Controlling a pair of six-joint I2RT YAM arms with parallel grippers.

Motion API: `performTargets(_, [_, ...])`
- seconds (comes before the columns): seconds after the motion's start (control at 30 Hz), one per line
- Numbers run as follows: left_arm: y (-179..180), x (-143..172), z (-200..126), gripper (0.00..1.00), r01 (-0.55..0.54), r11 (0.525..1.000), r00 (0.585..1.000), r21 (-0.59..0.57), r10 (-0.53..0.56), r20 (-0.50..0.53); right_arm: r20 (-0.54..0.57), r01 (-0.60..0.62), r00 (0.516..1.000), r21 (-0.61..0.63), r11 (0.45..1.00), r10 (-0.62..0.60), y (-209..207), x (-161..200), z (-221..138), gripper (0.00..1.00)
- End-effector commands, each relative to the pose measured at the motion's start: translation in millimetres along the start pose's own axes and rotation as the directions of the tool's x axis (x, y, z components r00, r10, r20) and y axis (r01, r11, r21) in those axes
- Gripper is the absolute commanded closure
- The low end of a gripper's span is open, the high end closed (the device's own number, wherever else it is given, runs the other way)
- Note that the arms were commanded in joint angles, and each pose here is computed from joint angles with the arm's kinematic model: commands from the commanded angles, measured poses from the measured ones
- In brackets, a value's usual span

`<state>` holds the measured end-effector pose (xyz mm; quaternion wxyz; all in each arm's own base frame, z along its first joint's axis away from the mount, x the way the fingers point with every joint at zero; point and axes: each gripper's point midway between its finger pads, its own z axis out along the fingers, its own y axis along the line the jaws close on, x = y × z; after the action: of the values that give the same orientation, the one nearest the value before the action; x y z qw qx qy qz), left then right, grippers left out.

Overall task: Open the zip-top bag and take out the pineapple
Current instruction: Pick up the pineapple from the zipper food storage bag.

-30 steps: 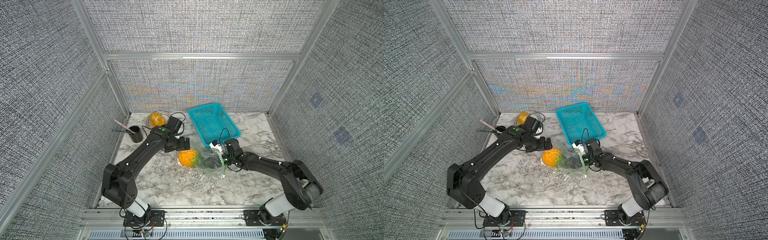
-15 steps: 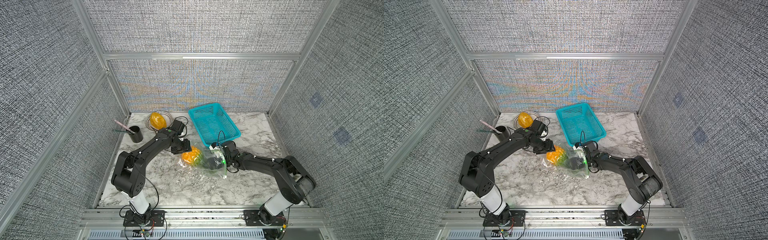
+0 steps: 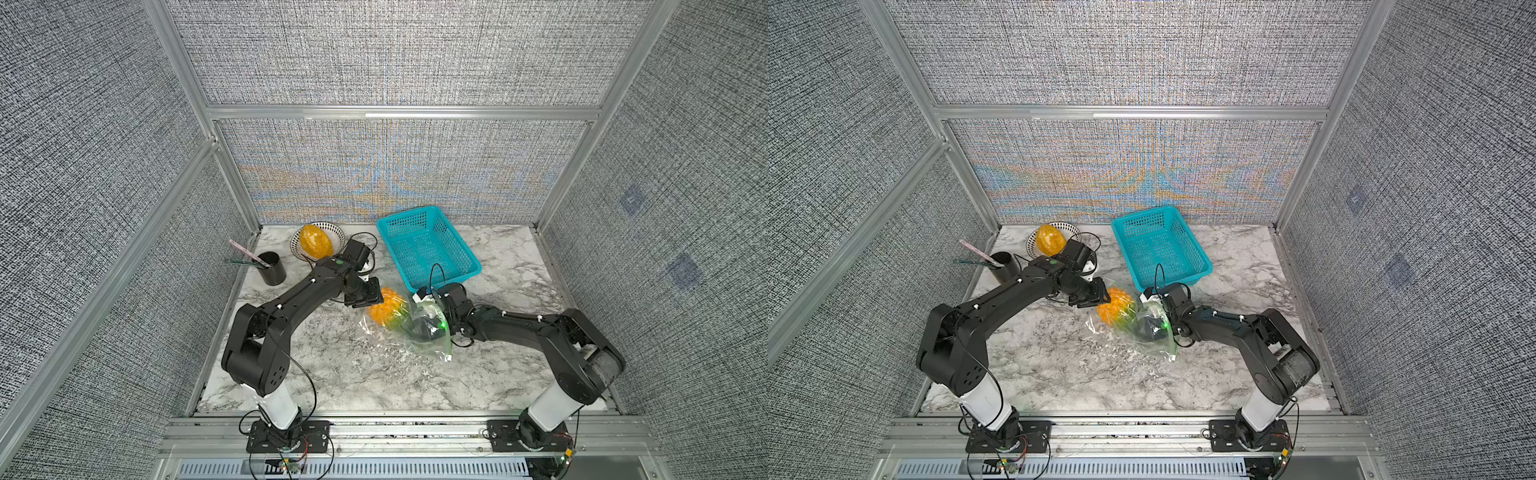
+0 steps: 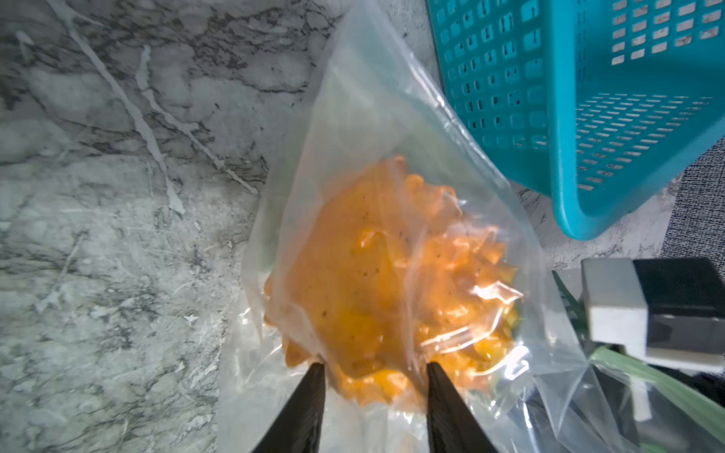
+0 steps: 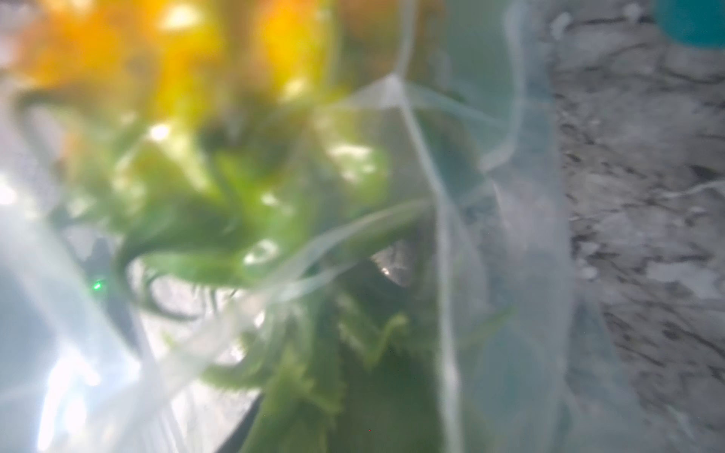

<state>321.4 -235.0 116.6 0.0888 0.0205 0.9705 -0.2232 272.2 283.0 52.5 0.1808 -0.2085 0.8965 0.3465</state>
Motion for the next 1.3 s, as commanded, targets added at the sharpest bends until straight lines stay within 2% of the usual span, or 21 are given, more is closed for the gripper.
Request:
performTargets(0.0, [12, 4, -5, 0.57, -0.037, 0.997, 0.999, -0.069, 0.036, -0.012, -0.008, -0.024, 1.0, 0.016, 1.0, 0.024, -1, 1, -4, 0.68])
performTargets(0.13, [15, 5, -8, 0.57, -0.052, 0.995, 0.999, -0.087, 0.051, -0.012, 0.012, -0.021, 1.0, 0.001, 1.0, 0.021, 7, -4, -12, 0.69])
performTargets(0.33, [19, 6, -13, 0.58, -0.071, 0.992, 0.998, -0.109, 0.07, -0.007, 0.02, -0.005, 1.0, -0.004, 1.0, 0.005, 14, -5, -23, 0.81])
performTargets(0.5, [20, 5, -15, 0.59, -0.075, 0.99, 0.997, -0.118, 0.076, 0.002, 0.02, 0.01, 1.0, -0.008, 1.0, -0.01, 19, -5, -32, 0.83])
performTargets(0.63, [23, 6, -17, 0.71, -0.072, 0.988, 0.997, -0.135, 0.074, 0.009, 0.038, 0.019, 0.999, -0.018, 1.0, -0.018, 26, -7, -42, 0.83])
performTargets(0.87, [26, 9, -15, 0.73, -0.055, 0.989, 0.998, -0.137, 0.057, 0.014, 0.047, 0.013, 0.999, -0.035, 0.999, -0.011, 31, -3, -51, 0.83])
performTargets(1.27, [31, 8, -21, 0.85, -0.065, 0.984, 0.997, -0.165, 0.071, 0.032, -0.009, -0.034, 0.999, -0.03, 0.999, 0.033, 20, 22, -44, 0.83])
